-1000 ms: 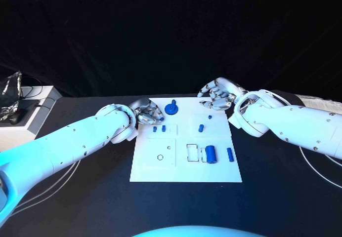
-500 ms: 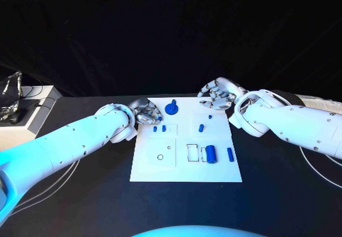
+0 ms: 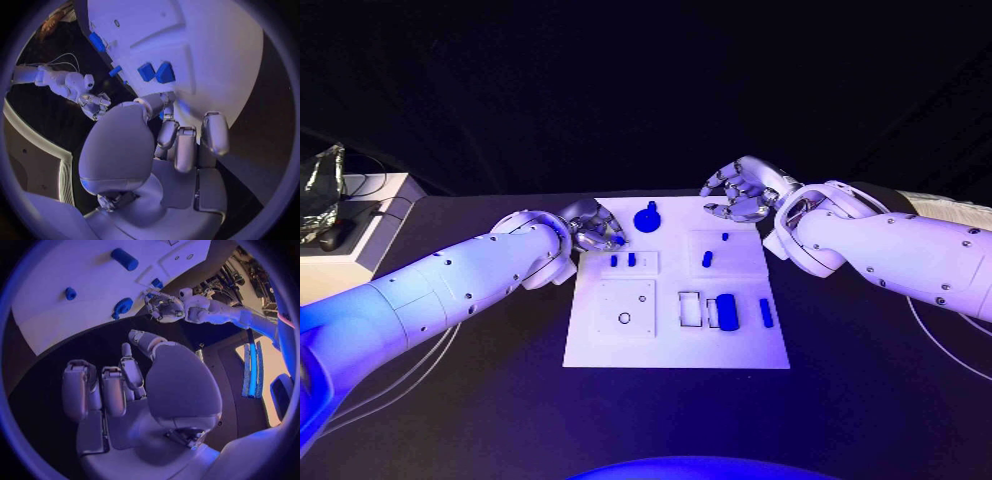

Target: Assemble the parts on the task board

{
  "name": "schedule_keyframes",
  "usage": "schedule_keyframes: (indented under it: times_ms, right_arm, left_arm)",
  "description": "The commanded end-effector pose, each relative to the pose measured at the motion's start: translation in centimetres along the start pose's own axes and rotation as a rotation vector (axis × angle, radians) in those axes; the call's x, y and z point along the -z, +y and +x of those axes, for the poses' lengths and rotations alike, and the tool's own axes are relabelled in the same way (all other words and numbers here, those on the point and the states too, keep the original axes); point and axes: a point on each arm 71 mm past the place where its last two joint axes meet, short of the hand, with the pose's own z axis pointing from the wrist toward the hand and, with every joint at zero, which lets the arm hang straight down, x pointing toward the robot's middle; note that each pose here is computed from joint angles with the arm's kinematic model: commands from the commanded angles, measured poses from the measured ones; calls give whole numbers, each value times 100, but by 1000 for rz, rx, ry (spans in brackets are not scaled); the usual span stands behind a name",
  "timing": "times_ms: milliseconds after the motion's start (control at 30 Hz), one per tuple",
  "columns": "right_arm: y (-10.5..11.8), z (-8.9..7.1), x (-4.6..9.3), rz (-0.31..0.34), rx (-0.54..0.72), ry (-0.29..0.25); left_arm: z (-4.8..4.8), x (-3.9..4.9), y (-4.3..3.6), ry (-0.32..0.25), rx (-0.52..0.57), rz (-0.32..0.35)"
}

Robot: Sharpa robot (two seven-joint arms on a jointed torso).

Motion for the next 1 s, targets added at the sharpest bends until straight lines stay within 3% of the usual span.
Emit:
schedule_keyframes:
  times_ms: [33, 1000]
  right_arm:
    - [11, 3, 1, -10, 4, 2]
    - [-3, -8, 9, -9, 6, -1]
  left_arm:
    - [14, -3, -9, 3, -4, -4]
    - [-5, -6, -48, -35, 24, 16]
